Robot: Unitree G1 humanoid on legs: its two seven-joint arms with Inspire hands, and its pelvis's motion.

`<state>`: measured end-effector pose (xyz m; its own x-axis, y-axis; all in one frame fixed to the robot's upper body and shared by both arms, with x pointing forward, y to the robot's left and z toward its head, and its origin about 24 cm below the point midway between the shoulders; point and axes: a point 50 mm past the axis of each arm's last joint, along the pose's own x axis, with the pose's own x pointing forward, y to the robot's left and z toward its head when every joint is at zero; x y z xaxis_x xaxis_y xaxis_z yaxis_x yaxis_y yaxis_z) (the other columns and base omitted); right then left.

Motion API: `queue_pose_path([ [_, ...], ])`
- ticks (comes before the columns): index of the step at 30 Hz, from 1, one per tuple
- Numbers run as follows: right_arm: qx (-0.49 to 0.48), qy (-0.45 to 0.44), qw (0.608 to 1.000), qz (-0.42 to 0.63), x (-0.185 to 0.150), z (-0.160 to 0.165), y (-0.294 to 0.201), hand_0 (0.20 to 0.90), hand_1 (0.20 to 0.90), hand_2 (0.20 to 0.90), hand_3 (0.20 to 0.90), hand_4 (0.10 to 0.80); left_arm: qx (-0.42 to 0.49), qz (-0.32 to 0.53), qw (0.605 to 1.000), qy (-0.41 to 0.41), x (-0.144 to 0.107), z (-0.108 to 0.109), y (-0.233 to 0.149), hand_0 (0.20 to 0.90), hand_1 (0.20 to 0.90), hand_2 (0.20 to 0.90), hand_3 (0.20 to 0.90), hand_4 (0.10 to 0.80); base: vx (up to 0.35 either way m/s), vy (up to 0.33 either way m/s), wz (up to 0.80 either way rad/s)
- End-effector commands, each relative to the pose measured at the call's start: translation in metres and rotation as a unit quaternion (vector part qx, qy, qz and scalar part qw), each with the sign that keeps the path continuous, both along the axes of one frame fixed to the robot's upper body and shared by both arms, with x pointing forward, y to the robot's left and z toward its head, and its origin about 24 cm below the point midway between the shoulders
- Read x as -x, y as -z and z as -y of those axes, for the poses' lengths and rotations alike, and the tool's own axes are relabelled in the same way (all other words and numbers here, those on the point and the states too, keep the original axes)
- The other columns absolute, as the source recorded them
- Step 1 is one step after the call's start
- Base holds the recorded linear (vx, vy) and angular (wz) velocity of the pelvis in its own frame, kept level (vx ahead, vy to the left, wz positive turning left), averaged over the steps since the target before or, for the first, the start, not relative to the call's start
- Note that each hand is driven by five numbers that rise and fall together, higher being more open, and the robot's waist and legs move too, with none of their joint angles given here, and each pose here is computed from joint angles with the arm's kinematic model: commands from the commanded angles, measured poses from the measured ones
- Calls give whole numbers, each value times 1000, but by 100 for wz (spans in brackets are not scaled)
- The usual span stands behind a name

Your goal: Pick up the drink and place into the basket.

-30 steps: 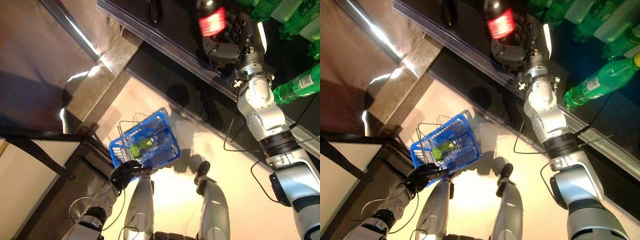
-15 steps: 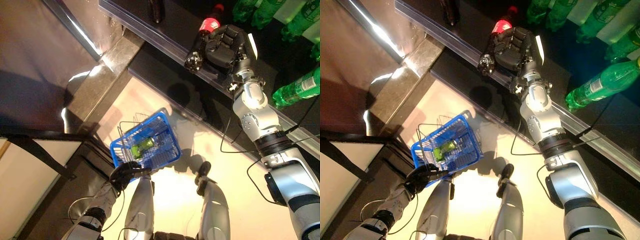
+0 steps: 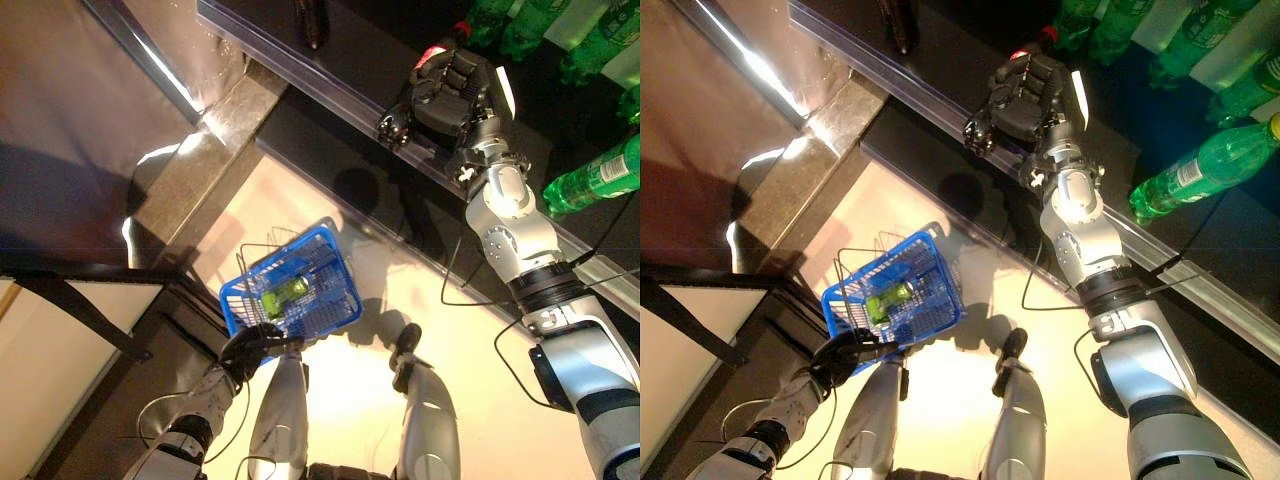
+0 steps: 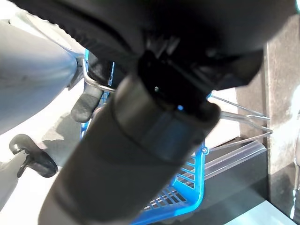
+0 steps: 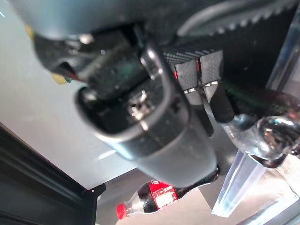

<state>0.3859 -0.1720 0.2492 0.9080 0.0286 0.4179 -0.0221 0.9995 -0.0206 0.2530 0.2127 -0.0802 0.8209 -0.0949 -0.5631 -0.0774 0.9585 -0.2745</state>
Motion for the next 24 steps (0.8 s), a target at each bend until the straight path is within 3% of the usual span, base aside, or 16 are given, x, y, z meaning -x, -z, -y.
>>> queue_pose_path([
  [1, -6, -18, 988, 154, 19, -8, -81, 300, 300, 300, 200, 100, -19, -14, 999, 31, 29, -16, 11, 300, 300, 300, 200, 100, 0, 0, 0],
  [5, 4, -2, 986, 166, 21, -8, -85, 300, 300, 300, 200, 100, -18, -14, 999, 31, 30, -17, 11, 300, 300, 300, 200, 100, 0, 0, 0],
  [7, 12, 6, 986, 168, 22, -8, -87, 582, 582, 582, 529, 429, -19, -14, 999, 30, 30, -17, 11, 300, 300, 300, 200, 100, 0, 0, 0],
  [8, 18, 10, 985, 169, 23, -9, -87, 582, 582, 582, 529, 429, -19, -14, 999, 29, 29, -17, 10, 300, 300, 300, 200, 100, 0, 0, 0],
  [9, 22, 13, 985, 168, 23, -9, -88, 742, 742, 742, 716, 616, -20, -14, 999, 29, 29, -17, 10, 300, 300, 300, 200, 100, 0, 0, 0],
  [11, 46, 35, 986, 158, 22, -10, -88, 900, 900, 900, 900, 800, -21, -14, 999, 29, 27, -17, 9, 300, 300, 300, 200, 100, 0, 0, 0],
  [24, 9, 101, 994, 40, 4, 23, -80, 900, 900, 900, 900, 800, -41, -13, 999, 19, 23, -31, 2, 300, 300, 300, 200, 100, 6, -17, 1],
])
